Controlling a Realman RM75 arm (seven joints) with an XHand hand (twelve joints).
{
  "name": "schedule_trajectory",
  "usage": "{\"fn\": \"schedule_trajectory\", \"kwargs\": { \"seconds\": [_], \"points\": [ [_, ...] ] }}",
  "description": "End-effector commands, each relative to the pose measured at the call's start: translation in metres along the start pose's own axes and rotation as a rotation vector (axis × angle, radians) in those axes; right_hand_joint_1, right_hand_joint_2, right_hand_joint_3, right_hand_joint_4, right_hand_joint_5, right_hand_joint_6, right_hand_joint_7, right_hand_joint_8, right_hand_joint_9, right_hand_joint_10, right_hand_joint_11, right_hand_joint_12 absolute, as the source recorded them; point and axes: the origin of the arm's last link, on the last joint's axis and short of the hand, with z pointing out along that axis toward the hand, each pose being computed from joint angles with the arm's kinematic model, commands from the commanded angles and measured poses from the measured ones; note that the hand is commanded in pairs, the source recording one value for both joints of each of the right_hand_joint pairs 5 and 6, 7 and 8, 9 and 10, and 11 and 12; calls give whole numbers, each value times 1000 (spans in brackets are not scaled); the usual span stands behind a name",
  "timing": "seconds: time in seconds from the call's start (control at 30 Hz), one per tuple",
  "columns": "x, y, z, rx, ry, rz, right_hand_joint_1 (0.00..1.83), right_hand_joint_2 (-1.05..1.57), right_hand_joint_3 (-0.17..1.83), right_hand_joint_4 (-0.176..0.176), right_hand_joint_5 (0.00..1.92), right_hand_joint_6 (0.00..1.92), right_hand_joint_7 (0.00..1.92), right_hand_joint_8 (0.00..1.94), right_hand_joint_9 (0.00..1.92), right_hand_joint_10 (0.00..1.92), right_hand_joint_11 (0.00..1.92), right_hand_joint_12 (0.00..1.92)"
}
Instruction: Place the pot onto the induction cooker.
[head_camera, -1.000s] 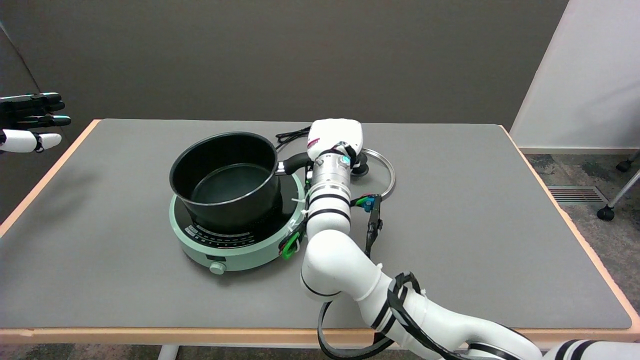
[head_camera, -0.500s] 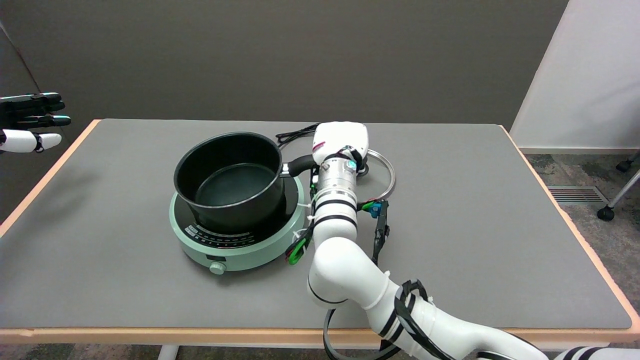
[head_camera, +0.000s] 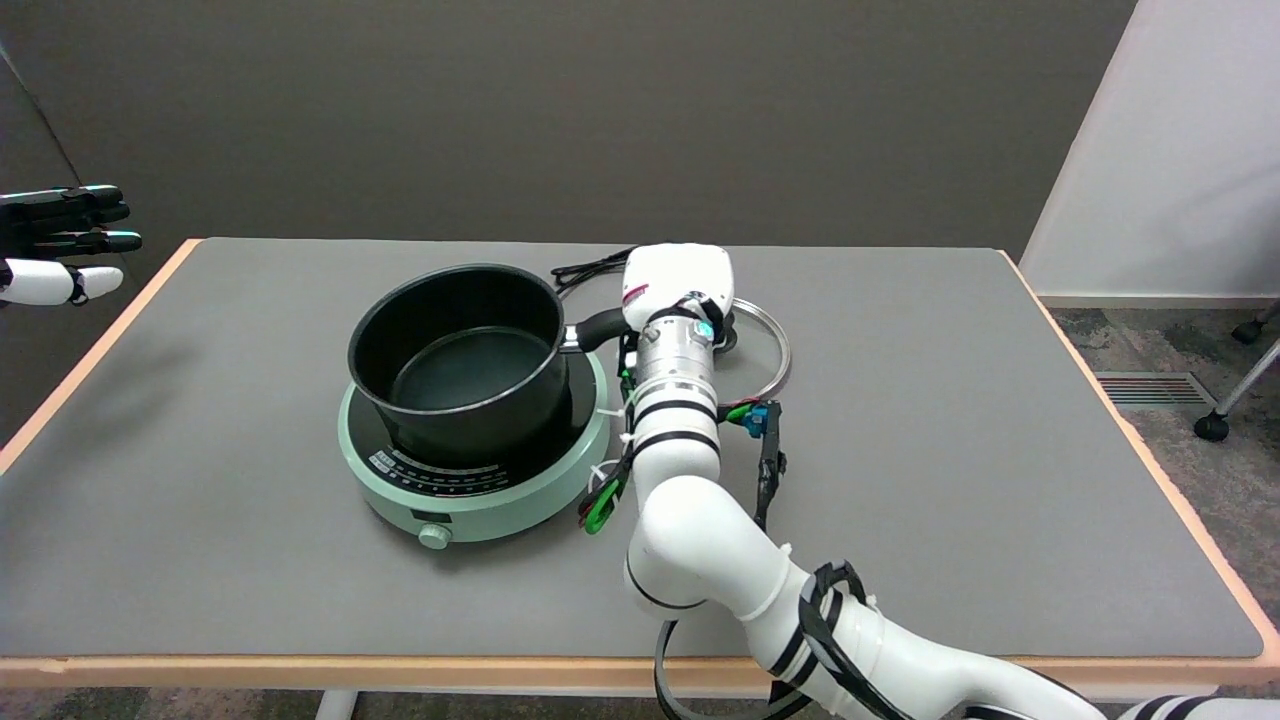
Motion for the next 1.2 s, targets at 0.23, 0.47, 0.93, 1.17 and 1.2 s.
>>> {"fn": "schedule_trajectory", "kwargs": {
  "seconds": [0.23, 0.47, 0.93, 1.17, 1.2],
  "points": [
    [-7, -5, 1, 91, -85, 91, 1073, 793, 858, -106, 1580, 1580, 1580, 1580, 1580, 1580, 1580, 1580],
    [3, 1, 3, 93, -54, 107, 1077, 385, 1738, -28, 1177, 1177, 1177, 1177, 1177, 1177, 1177, 1177],
    [10, 9, 5, 102, -38, 92, 1129, -807, 1833, 176, 160, 160, 160, 160, 160, 160, 160, 160],
    [19, 17, 8, 96, -8, 107, 1279, -713, 1327, -10, 218, 218, 218, 218, 218, 218, 218, 218],
    [24, 20, 8, 95, 4, 116, 1287, -718, 1339, -20, 249, 249, 249, 249, 249, 249, 249, 249]
  ]
}}
